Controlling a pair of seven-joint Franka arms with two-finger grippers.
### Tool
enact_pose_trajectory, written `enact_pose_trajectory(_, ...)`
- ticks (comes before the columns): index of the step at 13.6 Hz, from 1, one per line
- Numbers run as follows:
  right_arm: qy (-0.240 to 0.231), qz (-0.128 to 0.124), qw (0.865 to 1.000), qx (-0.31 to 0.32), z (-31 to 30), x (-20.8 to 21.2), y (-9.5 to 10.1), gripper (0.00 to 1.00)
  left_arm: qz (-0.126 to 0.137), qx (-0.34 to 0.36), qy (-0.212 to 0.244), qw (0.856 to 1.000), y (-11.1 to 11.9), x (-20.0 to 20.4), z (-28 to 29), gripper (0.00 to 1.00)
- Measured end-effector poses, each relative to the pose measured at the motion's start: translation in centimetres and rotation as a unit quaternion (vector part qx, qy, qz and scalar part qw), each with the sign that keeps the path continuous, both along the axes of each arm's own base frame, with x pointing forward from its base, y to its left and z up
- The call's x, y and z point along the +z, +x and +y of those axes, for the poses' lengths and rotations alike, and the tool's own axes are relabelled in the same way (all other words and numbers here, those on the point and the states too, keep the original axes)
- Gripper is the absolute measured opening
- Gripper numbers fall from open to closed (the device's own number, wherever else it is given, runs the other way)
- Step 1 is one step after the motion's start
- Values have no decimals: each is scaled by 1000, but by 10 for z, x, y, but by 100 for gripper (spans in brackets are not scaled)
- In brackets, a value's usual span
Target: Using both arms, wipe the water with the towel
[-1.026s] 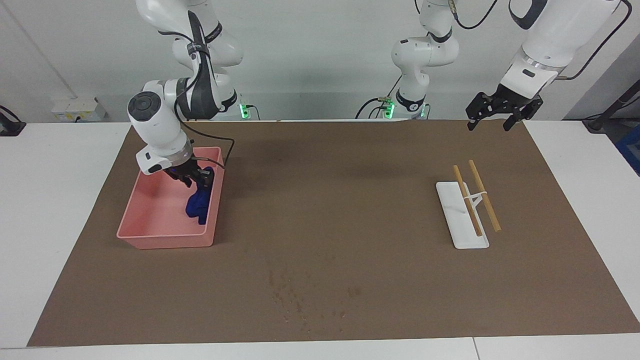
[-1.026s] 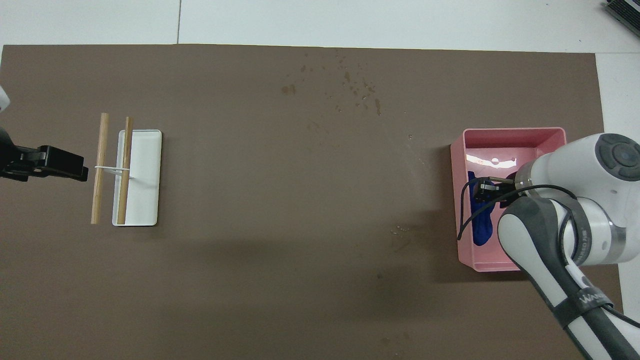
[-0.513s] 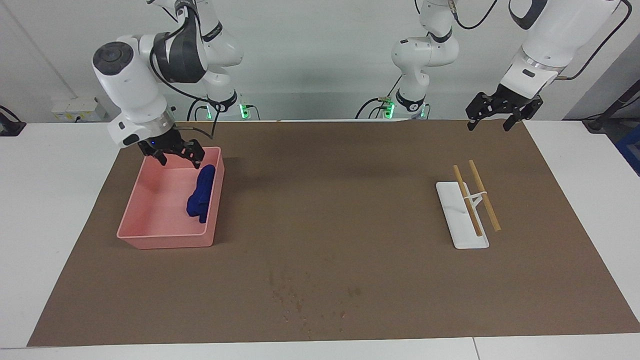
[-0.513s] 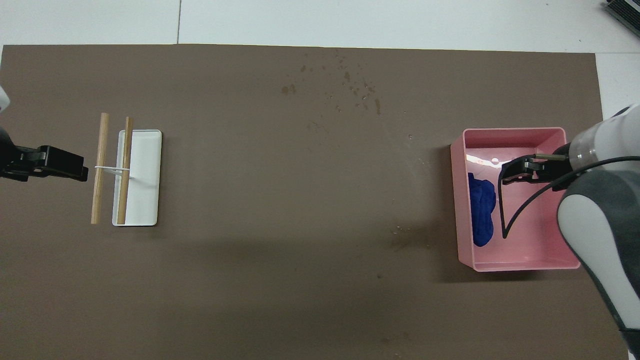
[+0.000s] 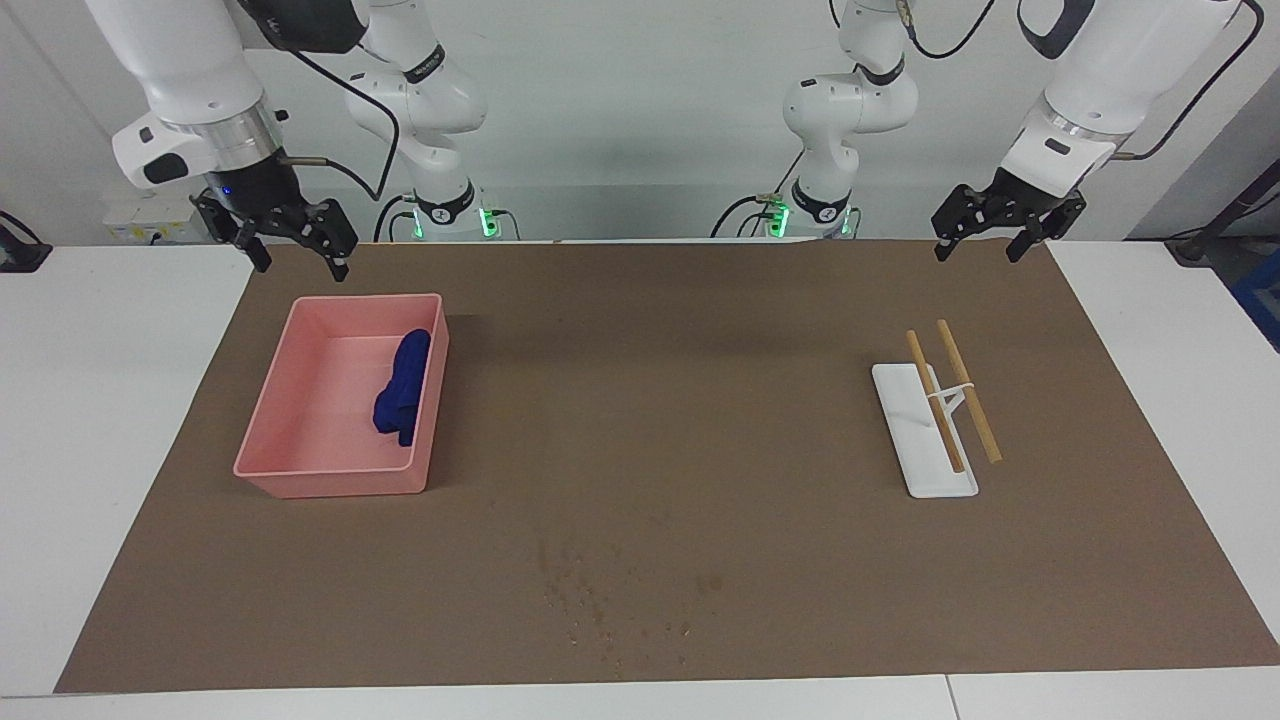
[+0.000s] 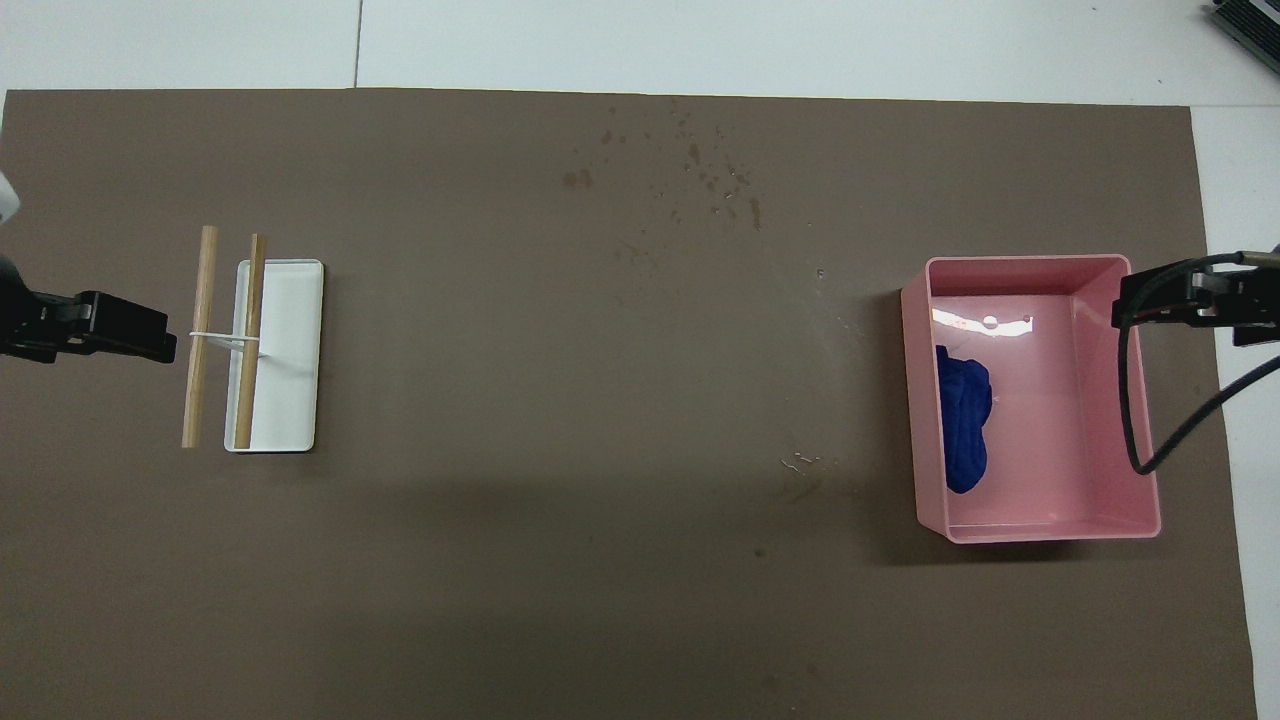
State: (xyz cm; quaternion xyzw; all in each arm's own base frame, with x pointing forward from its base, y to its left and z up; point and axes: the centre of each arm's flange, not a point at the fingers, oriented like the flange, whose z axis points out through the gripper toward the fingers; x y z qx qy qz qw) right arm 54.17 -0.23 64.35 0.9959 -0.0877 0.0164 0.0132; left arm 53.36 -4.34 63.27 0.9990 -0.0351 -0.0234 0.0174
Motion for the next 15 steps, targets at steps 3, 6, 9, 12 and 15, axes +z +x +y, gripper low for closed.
enact_pose_trajectory(3, 0, 6, 1000, -2, -3, -1, 0, 100, 0, 0, 0, 1000, 0, 0, 0, 100)
enact_pose_trajectory(6, 1, 24, 1000, 3, 2, -8, -3, 100, 0, 0, 0, 1000, 0, 0, 0, 100)
enact_pose_trajectory(9, 2, 46, 999, 4, 5, -12, -8, 100, 0, 0, 0, 1000, 0, 0, 0, 100)
enact_pose_trajectory(12, 2, 46, 999, 4, 4, -13, -9, 100, 0, 0, 0, 1000, 0, 0, 0, 100)
enact_pose_trajectory(15, 2, 47, 999, 3, 3, -13, -9, 100, 0, 0, 0, 1000, 0, 0, 0, 100)
